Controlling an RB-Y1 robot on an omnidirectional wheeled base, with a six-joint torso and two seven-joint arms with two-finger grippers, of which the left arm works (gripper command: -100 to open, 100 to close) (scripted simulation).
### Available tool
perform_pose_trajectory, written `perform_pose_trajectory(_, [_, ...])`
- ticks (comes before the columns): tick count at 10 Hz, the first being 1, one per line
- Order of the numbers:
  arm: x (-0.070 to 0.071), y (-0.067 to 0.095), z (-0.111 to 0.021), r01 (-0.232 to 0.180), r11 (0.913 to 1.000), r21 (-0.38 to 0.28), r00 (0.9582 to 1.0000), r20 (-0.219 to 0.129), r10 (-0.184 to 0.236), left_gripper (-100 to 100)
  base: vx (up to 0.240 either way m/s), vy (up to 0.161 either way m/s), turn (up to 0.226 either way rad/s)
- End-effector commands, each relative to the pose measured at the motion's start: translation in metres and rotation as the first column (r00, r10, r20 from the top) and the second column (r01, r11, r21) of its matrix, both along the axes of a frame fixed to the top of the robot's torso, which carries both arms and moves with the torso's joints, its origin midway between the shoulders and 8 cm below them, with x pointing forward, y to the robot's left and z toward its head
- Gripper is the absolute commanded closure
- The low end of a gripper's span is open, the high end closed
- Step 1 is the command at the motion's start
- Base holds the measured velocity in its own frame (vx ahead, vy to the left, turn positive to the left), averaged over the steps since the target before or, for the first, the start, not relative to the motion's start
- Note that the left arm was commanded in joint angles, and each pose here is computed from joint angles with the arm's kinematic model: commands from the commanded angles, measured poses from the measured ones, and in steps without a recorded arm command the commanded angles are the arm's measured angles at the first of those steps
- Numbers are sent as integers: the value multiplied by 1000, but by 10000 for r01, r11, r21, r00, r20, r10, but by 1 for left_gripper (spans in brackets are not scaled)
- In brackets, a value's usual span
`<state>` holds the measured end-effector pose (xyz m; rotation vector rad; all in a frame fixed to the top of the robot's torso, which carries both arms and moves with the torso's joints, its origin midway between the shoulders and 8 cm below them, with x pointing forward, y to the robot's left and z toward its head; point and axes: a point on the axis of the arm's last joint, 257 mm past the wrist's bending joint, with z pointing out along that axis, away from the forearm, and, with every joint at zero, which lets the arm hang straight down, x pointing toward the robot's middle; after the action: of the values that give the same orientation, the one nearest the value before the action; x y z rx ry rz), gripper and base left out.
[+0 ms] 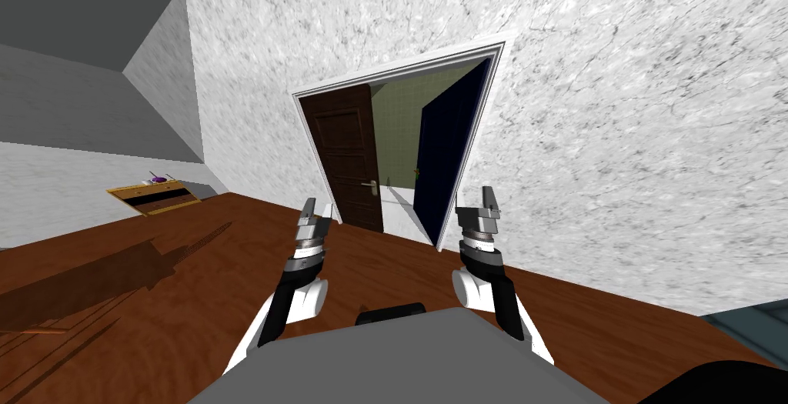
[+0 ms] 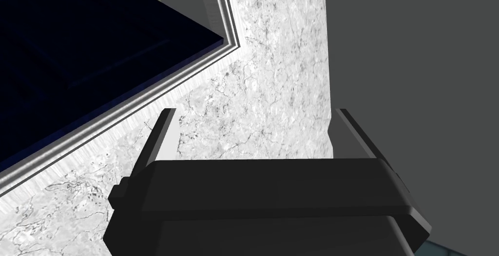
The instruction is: Push the door open
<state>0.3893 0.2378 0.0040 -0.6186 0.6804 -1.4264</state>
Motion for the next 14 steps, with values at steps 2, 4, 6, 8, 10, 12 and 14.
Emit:
perform_pose_trajectory(2, [13,-2,-13,106,9999,3,9996,-277,-106,-100,79,56,-24])
perform_pose_trajectory(4, [28,-6,-29,232,9997,14,9979,-605,-231,-100,64,32,-23])
perform_pose_trajectory(6, [44,-10,-45,359,9994,15,9949,-940,-356,-100,90,69,-36])
perform_pose_trajectory(8, [53,-11,-54,420,9991,14,9926,-1137,-416,-100,85,52,-27])
perform_pose_trajectory(10, [67,-16,-67,545,9985,18,9885,-1415,-537,-100,62,43,-26])
perform_pose_trajectory(12, [76,-18,-80,599,9982,7,9839,-1687,-589,-100,59,39,-21])
perform_pose_trajectory(14, [91,-22,-91,721,9974,8,9784,-1944,-706,-100,96,65,-39])
